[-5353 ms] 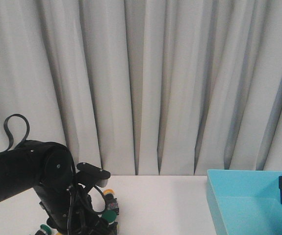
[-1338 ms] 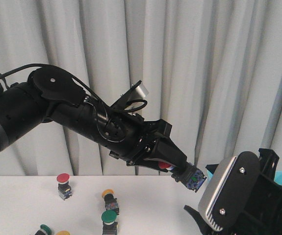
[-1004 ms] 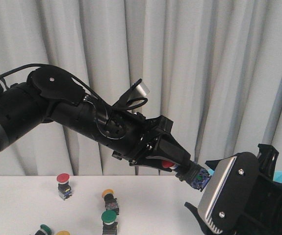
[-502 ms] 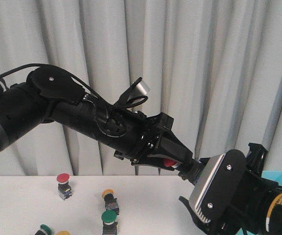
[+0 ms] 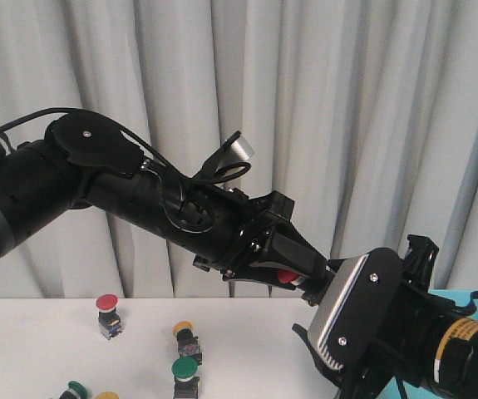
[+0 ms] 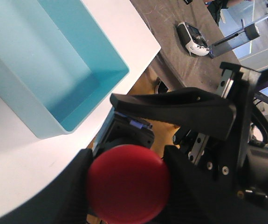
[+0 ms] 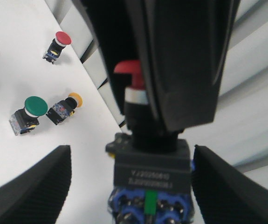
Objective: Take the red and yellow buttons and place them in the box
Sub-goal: 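Close the right gripper on the red button's base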
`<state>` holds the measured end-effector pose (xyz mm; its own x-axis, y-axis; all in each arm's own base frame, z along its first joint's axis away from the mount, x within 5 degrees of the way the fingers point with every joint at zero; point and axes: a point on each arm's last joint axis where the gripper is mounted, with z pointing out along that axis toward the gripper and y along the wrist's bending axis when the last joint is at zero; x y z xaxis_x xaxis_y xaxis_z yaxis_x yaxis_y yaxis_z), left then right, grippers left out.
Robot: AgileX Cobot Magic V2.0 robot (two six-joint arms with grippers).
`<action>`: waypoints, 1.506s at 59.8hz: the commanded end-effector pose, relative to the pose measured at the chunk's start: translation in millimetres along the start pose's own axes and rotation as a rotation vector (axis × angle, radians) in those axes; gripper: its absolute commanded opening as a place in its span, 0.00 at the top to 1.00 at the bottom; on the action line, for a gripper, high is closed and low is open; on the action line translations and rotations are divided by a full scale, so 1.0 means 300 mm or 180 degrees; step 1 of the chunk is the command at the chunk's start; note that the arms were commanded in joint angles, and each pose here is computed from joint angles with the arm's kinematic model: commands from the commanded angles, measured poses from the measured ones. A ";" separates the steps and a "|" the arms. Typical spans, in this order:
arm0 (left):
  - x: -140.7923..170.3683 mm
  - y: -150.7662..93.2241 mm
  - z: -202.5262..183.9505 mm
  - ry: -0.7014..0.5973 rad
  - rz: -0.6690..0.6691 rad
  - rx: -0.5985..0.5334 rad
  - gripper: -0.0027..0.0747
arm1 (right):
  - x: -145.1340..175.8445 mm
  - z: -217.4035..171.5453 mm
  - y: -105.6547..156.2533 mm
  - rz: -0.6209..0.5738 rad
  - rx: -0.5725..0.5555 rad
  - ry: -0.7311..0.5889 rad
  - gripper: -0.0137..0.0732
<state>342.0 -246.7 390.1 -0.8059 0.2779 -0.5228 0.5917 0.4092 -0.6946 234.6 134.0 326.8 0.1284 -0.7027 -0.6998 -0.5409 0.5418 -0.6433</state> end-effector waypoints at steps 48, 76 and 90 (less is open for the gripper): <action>-0.014 -0.124 -0.076 -0.0259 0.0154 0.0251 0.96 | -0.008 -0.021 -0.111 0.0258 0.0451 -0.0245 0.31; -0.023 -0.122 -0.077 -0.0356 0.0149 0.0229 0.96 | -0.010 -0.021 -0.112 0.0317 0.0460 -0.0266 0.86; -0.032 -0.113 -0.077 -0.0447 0.0216 0.0130 0.95 | -0.011 -0.022 -0.113 0.0316 0.0465 -0.0279 0.85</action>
<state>343.2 -247.5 391.7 -0.8081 0.2563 -0.5303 0.5880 0.4032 -0.7012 248.7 114.1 328.1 0.0495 -0.6597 -0.7499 -0.4877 0.6393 -0.5945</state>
